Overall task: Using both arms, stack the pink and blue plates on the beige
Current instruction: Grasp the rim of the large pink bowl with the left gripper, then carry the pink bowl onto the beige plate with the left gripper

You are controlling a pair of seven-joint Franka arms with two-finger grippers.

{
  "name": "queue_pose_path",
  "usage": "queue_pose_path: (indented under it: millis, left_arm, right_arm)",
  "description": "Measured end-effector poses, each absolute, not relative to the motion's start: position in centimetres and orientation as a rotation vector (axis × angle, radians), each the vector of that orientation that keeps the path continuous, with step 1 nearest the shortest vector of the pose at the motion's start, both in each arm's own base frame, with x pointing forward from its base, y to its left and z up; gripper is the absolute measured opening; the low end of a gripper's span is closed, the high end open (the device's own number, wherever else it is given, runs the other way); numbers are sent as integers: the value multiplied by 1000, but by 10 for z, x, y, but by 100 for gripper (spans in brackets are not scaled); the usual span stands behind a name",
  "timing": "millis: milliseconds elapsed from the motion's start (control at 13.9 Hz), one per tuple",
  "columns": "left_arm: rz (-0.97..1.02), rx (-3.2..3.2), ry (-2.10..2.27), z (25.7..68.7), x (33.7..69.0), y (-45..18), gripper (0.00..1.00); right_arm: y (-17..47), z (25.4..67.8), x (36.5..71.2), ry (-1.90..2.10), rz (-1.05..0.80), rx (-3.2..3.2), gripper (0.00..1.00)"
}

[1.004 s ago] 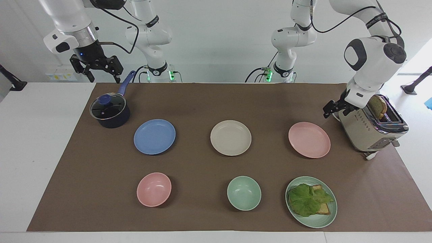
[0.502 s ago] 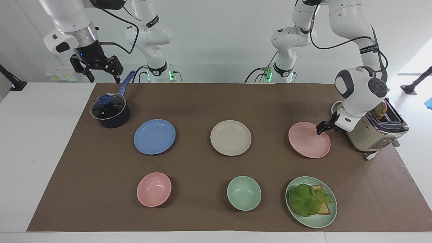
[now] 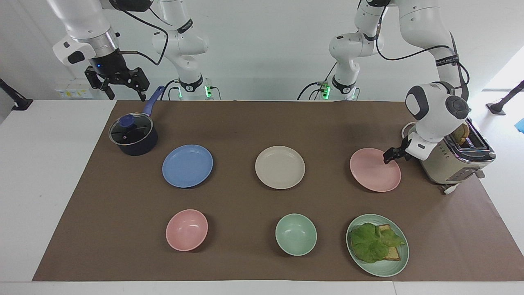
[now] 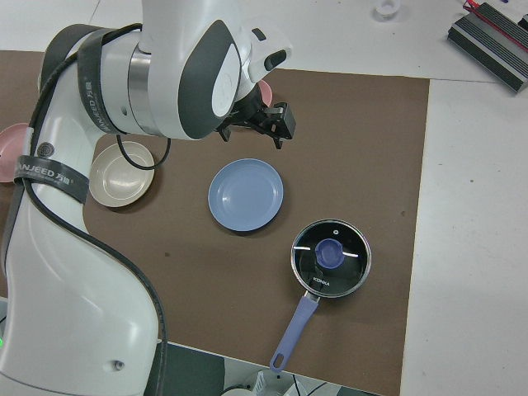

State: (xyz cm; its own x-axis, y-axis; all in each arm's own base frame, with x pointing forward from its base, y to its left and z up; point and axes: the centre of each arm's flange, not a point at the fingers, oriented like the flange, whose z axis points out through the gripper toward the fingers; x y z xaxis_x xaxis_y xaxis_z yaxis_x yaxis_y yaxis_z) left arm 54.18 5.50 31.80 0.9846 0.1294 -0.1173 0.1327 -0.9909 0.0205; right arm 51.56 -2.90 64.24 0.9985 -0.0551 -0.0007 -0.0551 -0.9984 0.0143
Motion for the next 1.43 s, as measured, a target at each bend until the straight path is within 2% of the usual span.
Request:
queue_pose_path:
  millis: [143,430,789,1148,1435]
  left_arm:
    - [-185,3100,215,317,540,59,49]
    - [-183,3099,216,318,540,58,6]
    - [-242,3087,226,332,542,61,6]
    - [-256,2946,283,406,568,51,4]
    - [-248,2875,299,421,572,19,4]
  right_arm:
    - [-29,642,516,-86,-2,3126,100]
    - [-29,642,516,-86,-2,3126,100]
    - [-29,642,516,-86,-2,3126,100]
    - [-29,642,516,-86,-2,3126,100]
    - [-29,642,516,-86,-2,3126,100]
